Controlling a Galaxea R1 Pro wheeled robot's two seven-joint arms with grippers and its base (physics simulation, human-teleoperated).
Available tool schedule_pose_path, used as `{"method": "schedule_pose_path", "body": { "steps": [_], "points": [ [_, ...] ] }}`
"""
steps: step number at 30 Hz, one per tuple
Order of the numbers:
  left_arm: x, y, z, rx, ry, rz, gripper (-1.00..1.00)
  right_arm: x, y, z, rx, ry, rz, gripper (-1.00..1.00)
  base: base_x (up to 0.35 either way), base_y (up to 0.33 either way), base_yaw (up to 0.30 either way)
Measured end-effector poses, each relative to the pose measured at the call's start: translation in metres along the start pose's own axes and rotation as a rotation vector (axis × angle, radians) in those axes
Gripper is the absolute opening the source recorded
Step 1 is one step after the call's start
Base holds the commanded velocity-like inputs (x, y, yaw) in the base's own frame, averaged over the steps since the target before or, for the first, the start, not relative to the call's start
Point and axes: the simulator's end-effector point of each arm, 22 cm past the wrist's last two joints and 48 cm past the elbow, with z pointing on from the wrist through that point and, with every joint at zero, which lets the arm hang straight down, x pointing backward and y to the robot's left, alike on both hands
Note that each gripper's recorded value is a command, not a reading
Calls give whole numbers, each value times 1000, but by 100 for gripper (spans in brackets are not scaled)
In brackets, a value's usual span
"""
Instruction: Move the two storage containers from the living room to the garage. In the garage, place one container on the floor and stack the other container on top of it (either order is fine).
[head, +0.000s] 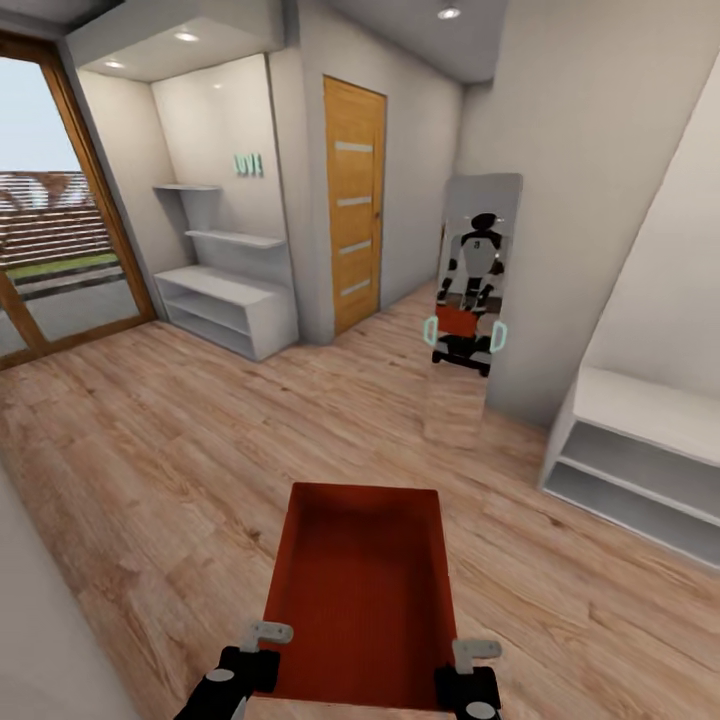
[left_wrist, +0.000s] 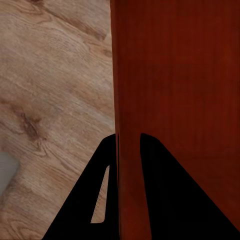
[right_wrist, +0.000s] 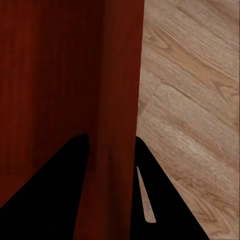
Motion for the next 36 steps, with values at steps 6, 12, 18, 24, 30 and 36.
{"method": "schedule_pose_path", "body": {
  "steps": [6, 12, 18, 24, 30, 36],
  "points": [
    [-4, 1, -1, -2, -9, -4, -100, -6, 0, 1, -3, -9, -2, -100, 322, 0, 269],
    [-1, 0, 0, 0, -2, -1, -100, -1, 0, 0, -1, -2, -1, -100, 322, 0, 269],
    [-3, 1, 0, -2, -7, -2, -100, -4, 0, 1, -1, -7, -2, -100, 322, 0, 269],
    [-2, 1, 0, -1, -4, -2, -100, -3, 0, 0, 0, -4, -1, -100, 322, 0, 224],
    [-4, 2, 0, -3, -9, -5, -100, -6, 1, 1, -1, -9, -2, -100, 322, 0, 29],
    [-8, 3, -1, -6, -16, -9, -100, -11, 2, 1, -2, -16, -4, -100, 322, 0, 2]
  ]
}}
